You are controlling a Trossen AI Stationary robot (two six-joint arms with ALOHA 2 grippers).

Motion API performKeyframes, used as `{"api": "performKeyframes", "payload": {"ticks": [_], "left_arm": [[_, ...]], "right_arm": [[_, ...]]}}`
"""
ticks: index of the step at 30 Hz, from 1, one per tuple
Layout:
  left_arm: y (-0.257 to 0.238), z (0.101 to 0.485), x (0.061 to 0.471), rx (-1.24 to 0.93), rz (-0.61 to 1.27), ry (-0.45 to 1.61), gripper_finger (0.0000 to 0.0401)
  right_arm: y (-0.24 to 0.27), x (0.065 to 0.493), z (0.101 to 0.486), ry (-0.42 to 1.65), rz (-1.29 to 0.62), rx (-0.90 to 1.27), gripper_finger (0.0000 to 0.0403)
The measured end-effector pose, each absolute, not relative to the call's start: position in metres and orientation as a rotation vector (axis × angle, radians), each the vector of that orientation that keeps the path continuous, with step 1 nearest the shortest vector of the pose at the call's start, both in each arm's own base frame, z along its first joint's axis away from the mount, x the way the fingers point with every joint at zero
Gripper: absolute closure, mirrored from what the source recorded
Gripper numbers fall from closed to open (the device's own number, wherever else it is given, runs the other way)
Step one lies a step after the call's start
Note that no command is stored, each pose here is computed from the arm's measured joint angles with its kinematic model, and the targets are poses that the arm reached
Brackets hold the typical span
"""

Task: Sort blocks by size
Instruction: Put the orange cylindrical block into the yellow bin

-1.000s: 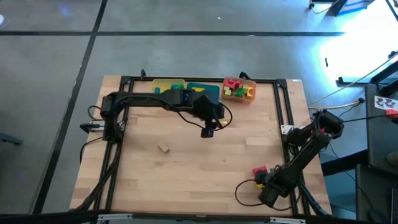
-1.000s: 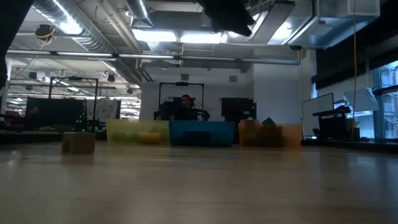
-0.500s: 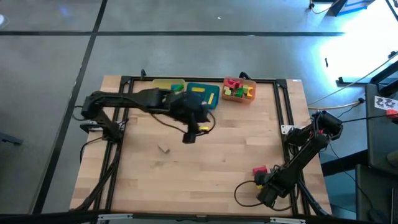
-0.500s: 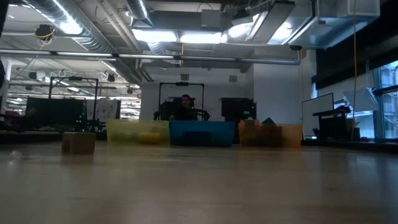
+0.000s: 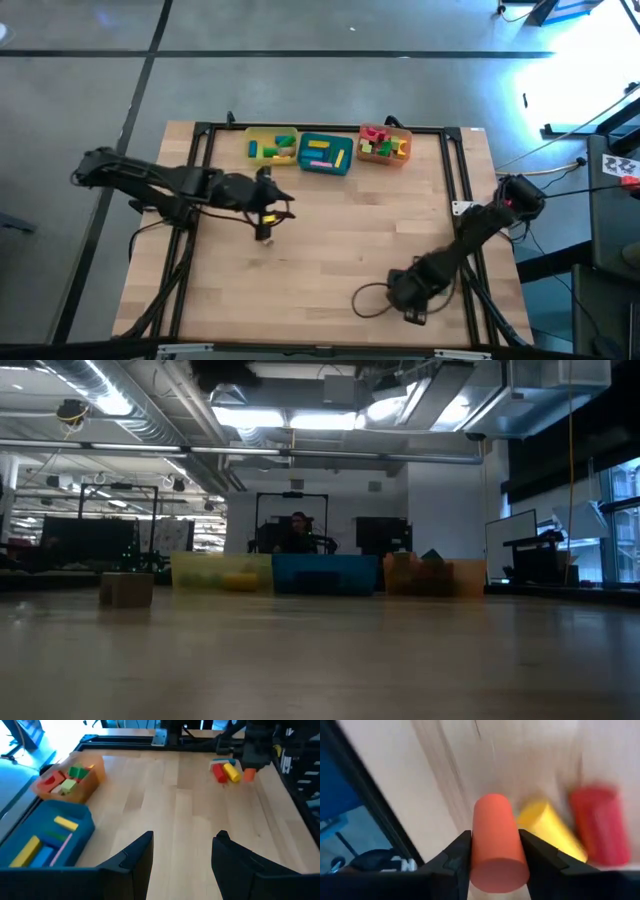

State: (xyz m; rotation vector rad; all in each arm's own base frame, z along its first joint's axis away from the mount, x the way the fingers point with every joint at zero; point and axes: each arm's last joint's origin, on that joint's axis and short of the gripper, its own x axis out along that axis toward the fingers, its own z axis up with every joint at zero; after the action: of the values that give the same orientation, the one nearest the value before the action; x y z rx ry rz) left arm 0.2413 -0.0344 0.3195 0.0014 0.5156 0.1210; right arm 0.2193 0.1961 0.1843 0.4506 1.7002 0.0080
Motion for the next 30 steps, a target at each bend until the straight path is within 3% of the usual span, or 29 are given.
{"api": "performKeyframes", "payload": {"ticks": [5, 13, 21, 30], "left_arm": [[-0.030, 0.289, 0.220, -0.041, 0.144, 0.490, 0.0233], [-0.024, 0.251, 0.192, -0.124, 0.225, 0.526, 0.0233], [-0.022, 0.243, 0.179, -0.218, 0.247, 0.506, 0.0233], [-0.022, 0.246, 0.180, -0.205, 0.234, 0.475, 0.0233]], "right_arm": [[0.167, 0.257, 0.200, 1.490, 0.031, 0.307, 0.0263], [0.086, 0.331, 0.222, 0.926, -0.184, -0.071, 0.0262], [-0.019, 0.401, 0.232, 0.400, -0.174, -0.160, 0.0261], [-0.124, 0.435, 0.181, 0.270, -0.280, -0.066, 0.0261]]}}
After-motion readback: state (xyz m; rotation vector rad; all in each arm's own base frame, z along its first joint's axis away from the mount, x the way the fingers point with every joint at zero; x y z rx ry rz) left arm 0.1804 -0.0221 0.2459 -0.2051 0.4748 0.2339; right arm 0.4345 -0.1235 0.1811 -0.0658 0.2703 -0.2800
